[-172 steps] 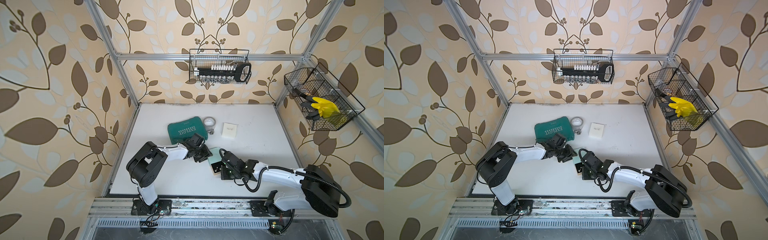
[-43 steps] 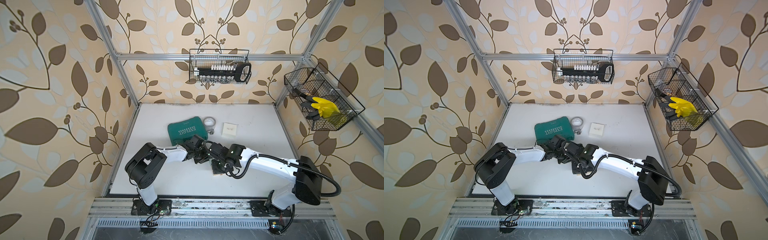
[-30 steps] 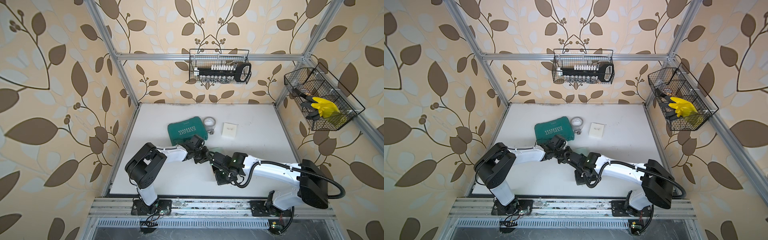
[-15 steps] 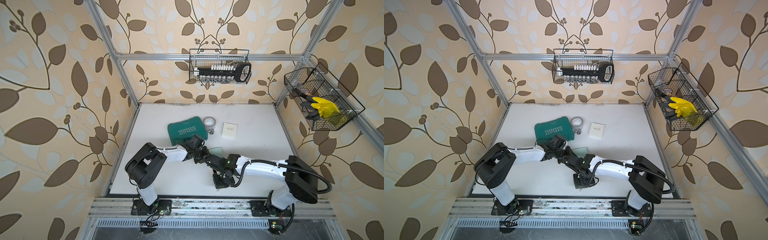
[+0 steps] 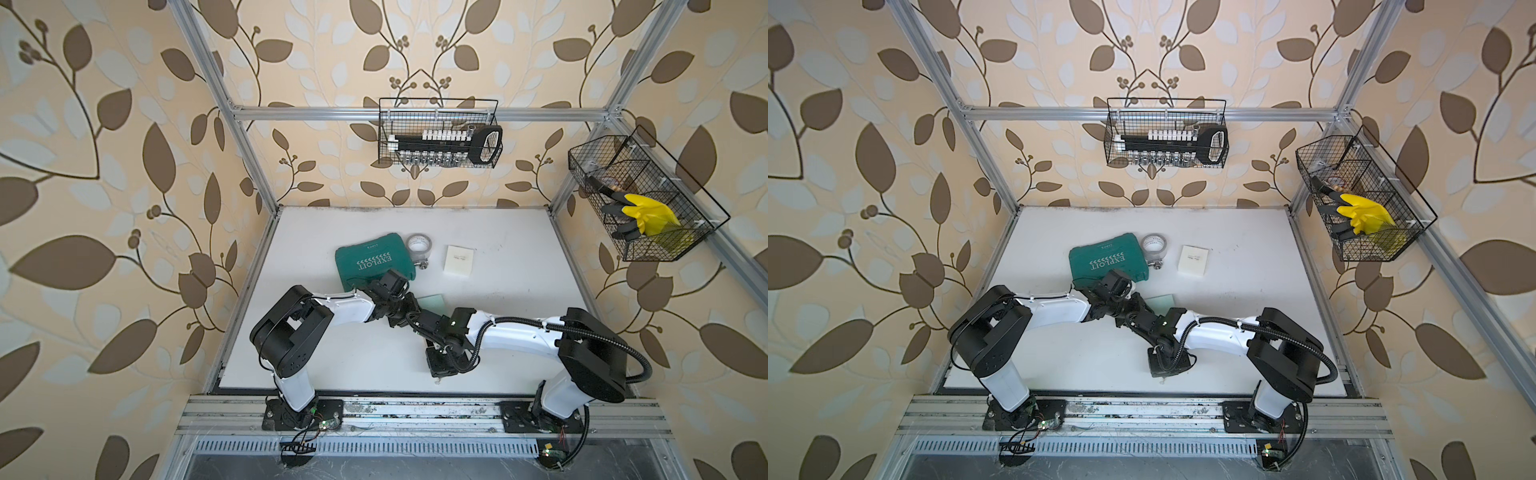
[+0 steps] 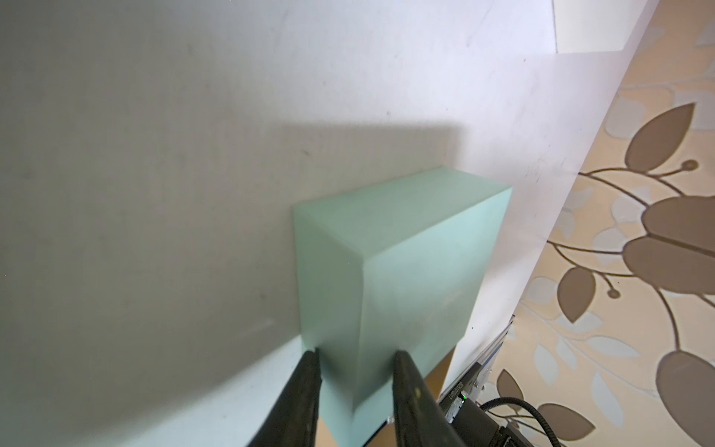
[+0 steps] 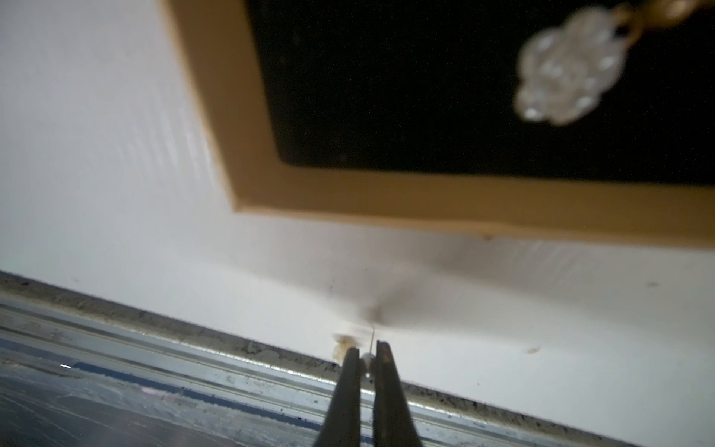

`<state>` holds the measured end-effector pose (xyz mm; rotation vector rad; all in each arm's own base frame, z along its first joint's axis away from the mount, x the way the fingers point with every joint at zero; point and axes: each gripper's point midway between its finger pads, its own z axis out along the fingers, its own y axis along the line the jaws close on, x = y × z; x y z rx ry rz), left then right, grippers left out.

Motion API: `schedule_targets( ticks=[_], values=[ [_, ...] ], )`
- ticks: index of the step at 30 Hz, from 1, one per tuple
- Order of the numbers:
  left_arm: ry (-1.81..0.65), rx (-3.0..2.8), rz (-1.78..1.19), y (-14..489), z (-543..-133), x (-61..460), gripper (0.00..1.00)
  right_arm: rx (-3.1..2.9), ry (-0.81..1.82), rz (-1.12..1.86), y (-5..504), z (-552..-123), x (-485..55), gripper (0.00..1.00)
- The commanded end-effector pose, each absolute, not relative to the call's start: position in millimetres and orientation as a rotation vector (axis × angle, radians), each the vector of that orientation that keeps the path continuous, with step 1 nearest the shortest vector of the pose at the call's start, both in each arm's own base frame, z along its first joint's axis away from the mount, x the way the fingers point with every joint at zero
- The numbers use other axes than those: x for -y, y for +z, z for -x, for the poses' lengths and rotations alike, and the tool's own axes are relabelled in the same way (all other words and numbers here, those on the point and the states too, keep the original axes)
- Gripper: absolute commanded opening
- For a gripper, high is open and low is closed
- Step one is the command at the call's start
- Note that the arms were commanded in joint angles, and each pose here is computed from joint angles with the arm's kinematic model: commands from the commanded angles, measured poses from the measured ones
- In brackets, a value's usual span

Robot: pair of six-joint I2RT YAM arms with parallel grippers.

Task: Take out the earrings from the drawer-style jewelry box
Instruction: Place the earring at the center of the board, then pick up the earring from the drawer.

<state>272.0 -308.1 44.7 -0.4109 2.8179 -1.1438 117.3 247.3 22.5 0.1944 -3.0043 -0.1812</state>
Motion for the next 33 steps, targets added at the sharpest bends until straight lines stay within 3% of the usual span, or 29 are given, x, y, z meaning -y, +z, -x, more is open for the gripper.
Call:
schedule_targets(
  ticks=[1,11,17,25,33],
  values=[
    [-1.136,-2.846,0.388,43.8,-263.1,307.2,0.33,3.006,-0.097,-0.161,14.0,-118.8,-236.3,0.07],
    [-1.138,-2.846,0.386,44.0,-263.0,307.4,0.33,3.015,-0.079,-0.159,13.8,-123.4,-235.4,0.26],
    [-1.14,-2.844,0.385,44.8,-262.4,307.2,0.33,3.091,-0.069,-0.177,40.5,-133.3,-229.6,0.33],
    [-1.144,-2.838,0.382,46.0,-262.2,306.7,0.33,3.244,0.024,-0.226,85.7,-166.2,-213.1,0.33],
    [-1.142,-2.837,0.384,43.9,-261.8,306.2,0.33,3.233,0.05,-0.159,81.4,-195.5,-210.9,0.26]
  ],
)
